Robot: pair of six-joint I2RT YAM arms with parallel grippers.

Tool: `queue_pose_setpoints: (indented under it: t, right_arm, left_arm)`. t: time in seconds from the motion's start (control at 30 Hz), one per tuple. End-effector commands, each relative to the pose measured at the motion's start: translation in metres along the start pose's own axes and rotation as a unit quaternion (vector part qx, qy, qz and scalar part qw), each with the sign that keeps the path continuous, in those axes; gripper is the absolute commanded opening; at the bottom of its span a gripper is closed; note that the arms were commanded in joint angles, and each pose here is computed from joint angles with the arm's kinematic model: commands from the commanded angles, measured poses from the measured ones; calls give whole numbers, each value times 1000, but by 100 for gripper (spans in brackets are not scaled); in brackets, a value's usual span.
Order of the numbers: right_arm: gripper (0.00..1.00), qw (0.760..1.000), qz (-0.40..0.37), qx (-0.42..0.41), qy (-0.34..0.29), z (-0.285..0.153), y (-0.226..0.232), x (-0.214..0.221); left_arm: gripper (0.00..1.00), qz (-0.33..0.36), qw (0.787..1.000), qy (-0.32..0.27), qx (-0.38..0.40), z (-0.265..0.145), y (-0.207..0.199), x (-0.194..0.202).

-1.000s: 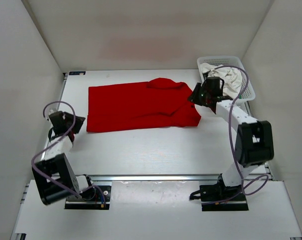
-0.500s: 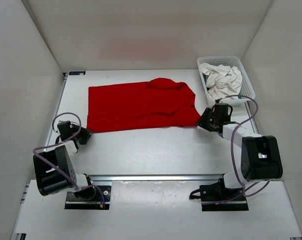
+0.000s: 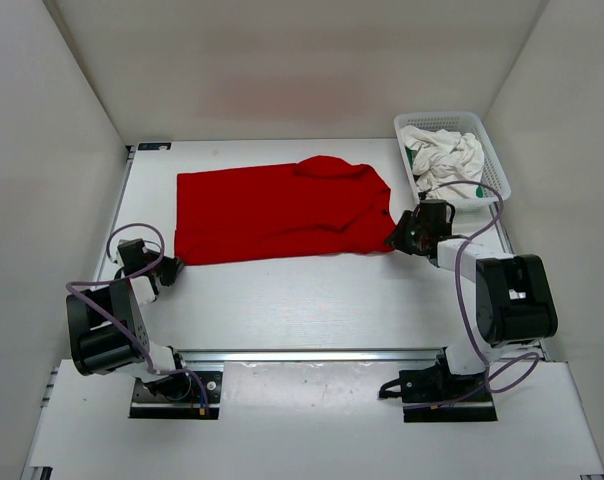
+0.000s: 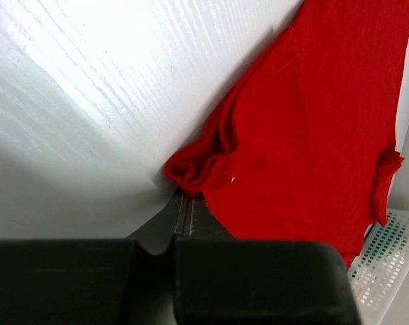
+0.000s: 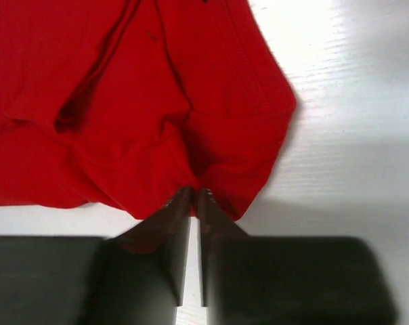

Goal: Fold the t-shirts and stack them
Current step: Fold the flattened tshirt in 1/3 of the way

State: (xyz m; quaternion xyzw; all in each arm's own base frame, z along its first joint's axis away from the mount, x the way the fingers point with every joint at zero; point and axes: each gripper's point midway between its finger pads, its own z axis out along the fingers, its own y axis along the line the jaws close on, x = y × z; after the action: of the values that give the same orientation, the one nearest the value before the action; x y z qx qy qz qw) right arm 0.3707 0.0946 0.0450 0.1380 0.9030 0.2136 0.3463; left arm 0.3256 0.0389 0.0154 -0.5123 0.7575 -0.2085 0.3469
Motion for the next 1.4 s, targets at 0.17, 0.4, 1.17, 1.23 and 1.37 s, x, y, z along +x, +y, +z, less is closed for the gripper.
queue_pose_setpoints:
  t: [0.17, 0.4, 1.17, 1.23, 1.37]
  right_arm:
    - [0, 999, -13, 8, -40, 8, 3, -39]
    - [0, 999, -3, 38, -12, 24, -27, -34]
    - [14, 998, -55, 4, -24, -10, 31, -26]
    - [4, 998, -60, 11, -4, 5, 27, -20]
    - [0, 998, -55, 6, 40, 23, 23, -7]
  left_arm:
    - [0, 13, 1000, -19, 5, 4, -13, -14]
    - [0, 7, 1000, -23, -7, 7, -8, -22]
    - [0, 38, 999, -28, 12, -3, -25, -14]
    - [0, 40, 999, -25, 13, -2, -27, -12]
    - [0, 41, 999, -16, 7, 1, -23, -8]
